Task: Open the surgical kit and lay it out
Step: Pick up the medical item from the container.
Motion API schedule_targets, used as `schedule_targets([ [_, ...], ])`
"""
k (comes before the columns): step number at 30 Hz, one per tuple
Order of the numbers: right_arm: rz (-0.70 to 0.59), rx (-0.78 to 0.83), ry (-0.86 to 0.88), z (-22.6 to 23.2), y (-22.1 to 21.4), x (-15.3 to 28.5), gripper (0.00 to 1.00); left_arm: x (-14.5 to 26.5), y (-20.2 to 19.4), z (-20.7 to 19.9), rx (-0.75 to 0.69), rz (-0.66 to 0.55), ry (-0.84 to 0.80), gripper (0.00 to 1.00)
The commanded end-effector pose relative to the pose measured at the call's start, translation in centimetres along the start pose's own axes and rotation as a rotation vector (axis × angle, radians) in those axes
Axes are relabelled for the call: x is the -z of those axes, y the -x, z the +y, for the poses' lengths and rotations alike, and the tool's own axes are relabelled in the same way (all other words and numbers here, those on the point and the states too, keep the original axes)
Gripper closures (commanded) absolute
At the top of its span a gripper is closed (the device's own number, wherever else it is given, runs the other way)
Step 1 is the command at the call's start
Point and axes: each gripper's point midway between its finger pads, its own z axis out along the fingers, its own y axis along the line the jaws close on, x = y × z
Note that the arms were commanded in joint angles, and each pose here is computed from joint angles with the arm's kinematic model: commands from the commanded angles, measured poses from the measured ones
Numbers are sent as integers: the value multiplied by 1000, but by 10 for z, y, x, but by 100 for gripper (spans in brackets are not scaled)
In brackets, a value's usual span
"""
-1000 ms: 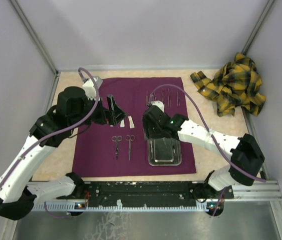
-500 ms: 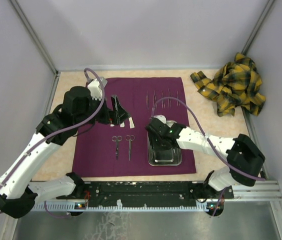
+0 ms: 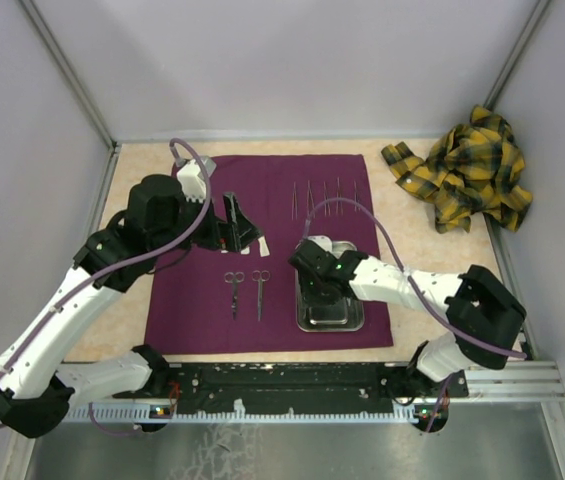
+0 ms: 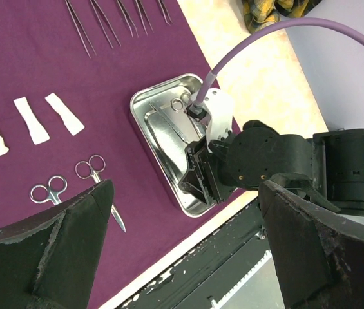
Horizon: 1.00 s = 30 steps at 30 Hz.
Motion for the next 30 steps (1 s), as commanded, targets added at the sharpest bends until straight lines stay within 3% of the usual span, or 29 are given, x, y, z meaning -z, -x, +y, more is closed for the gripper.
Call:
schedule_targets([
  [1,-8,-15,14,9,2,-7,68,5,5,-7,-3,-28,-36,1],
  [25,41,-16,-22,6,-11,-34,74,7,4,-8,-5,-31,-43,0],
  [30,53,-17,-34,2,-15,-37,81,7,5,-9,-5,-33,-45,0],
])
